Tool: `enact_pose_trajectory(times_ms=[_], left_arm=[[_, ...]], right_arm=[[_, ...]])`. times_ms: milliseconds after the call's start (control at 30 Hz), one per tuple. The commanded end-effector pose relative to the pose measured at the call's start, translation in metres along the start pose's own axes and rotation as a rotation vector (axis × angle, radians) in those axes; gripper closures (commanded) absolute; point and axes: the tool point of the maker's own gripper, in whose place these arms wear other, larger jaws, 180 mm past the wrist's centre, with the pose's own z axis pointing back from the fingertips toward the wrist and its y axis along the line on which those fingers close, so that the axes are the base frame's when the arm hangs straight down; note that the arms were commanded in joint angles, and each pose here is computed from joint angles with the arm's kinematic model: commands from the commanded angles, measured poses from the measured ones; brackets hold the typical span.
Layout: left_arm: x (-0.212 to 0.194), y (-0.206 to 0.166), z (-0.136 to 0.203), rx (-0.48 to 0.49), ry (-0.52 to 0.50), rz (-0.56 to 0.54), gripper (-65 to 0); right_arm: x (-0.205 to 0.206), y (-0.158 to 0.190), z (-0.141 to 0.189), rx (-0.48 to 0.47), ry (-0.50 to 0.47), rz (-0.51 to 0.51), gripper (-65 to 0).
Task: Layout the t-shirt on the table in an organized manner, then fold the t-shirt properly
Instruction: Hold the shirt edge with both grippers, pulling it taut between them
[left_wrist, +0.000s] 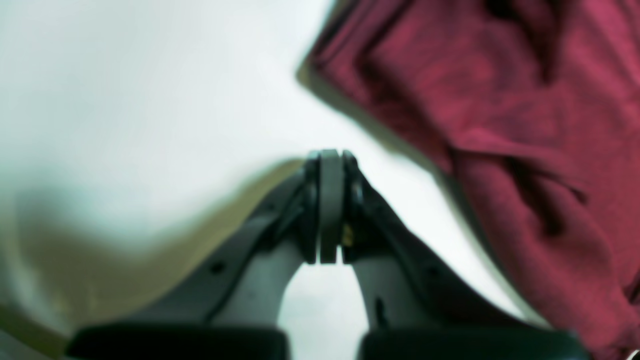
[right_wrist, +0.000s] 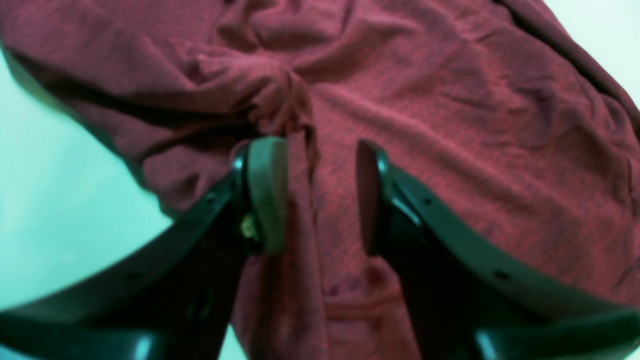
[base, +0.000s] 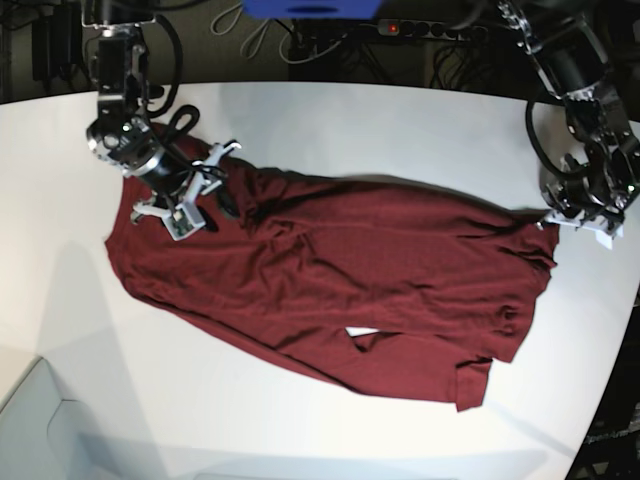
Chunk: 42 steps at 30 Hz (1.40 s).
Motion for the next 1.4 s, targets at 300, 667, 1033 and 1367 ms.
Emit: enact_pose_trajectory(times_ms=[300,667,1033,1367], left_arm=[[0.039,-0.021,0.009,-0.051,-0.075,0.012,0.0],[0.072,-0.071,0.005,-0.159,-0.221,0.052,0.0],[0.102,-0.092,0.023,-0.243,-0.358,0.085,0.0],[0.074,-0.053,0.043,-0.222,-0.387,0.050,-19.8]], right_arm=[[0.014,-0.004,0.001,-0.004,-0.047,0.002,-23.4],[0.014,-0.003,0.001,-0.003,-0.047,0.004,-23.4],[0.007,-0.001,0.003,-0.001,-0.033,-0.004,-23.8],[0.005,-0.014,0.009,-0.039,-0.032,-0.016,-38.2]])
